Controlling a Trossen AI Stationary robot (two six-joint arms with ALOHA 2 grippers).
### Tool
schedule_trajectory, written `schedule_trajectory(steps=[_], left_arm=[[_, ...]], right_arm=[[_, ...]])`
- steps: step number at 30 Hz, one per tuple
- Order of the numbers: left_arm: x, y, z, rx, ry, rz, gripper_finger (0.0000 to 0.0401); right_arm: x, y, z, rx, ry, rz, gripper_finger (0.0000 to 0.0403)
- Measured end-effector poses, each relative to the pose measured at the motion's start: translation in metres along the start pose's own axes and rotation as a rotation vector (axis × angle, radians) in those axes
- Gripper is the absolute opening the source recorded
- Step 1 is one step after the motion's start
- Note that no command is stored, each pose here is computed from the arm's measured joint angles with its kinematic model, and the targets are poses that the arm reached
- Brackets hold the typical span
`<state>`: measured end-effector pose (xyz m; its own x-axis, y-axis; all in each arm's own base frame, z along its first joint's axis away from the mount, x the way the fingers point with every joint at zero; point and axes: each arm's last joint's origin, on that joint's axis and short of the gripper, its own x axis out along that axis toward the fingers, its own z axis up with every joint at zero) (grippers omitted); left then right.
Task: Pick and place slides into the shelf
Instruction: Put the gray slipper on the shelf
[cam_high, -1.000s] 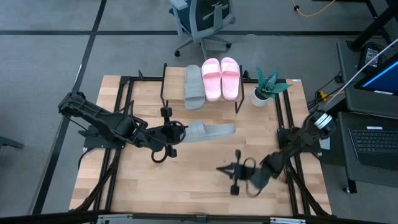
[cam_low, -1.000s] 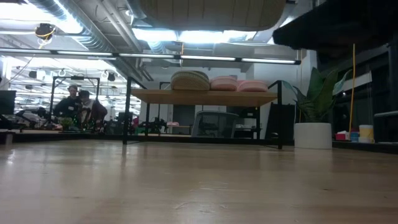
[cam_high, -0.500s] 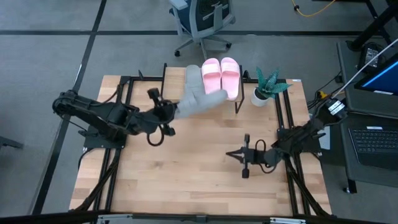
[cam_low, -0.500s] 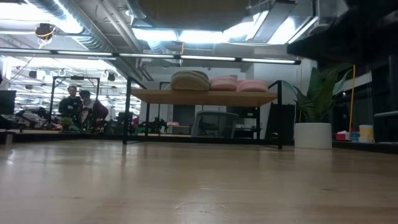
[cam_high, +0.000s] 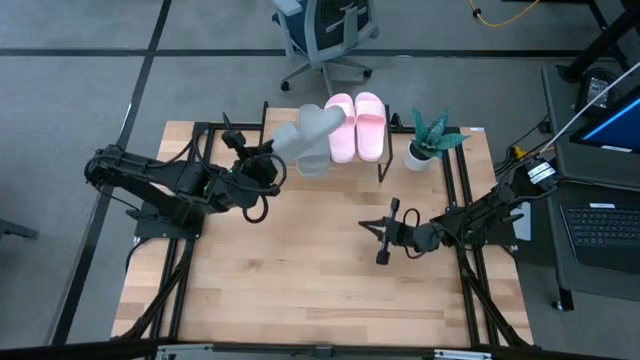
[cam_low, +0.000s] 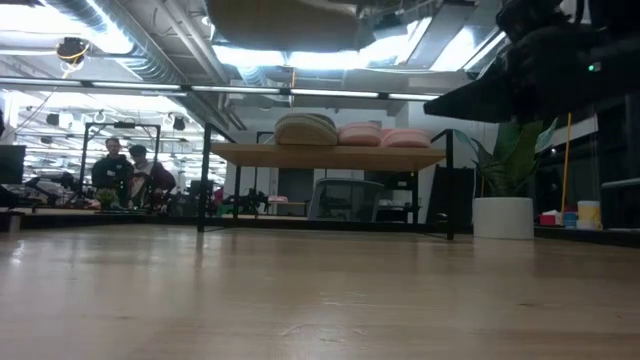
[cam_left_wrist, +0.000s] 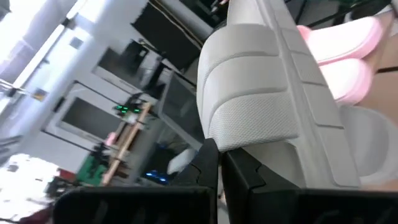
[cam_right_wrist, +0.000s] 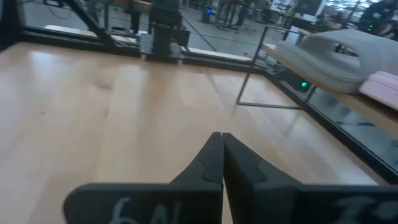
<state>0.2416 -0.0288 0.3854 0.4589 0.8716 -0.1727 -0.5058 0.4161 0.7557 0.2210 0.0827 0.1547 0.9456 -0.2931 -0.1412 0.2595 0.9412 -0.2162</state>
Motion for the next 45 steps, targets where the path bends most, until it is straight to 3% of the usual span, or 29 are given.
schedule_trajectory(steps=[14,27,40,45], left_arm=[[0.024,0.013,-0.007,0.069,0.122,0.163,0.0000],[0.058,0.027,-0.040,0.106,0.324,0.171,0.0000],[0.069,0.033,-0.049,0.088,0.377,0.124,0.0000],[0.071,0.032,-0.059,0.040,0.429,0.044,0.0000]], right_arm=[[0.012,-0.016,-0.002,-0.010,0.019,-0.083,0.0005],[0.015,-0.021,-0.003,-0.004,0.025,-0.107,0.0005],[0.015,-0.021,-0.003,-0.010,0.026,-0.107,0.0005],[0.015,-0.021,-0.003,-0.022,0.026,-0.107,0.0005]])
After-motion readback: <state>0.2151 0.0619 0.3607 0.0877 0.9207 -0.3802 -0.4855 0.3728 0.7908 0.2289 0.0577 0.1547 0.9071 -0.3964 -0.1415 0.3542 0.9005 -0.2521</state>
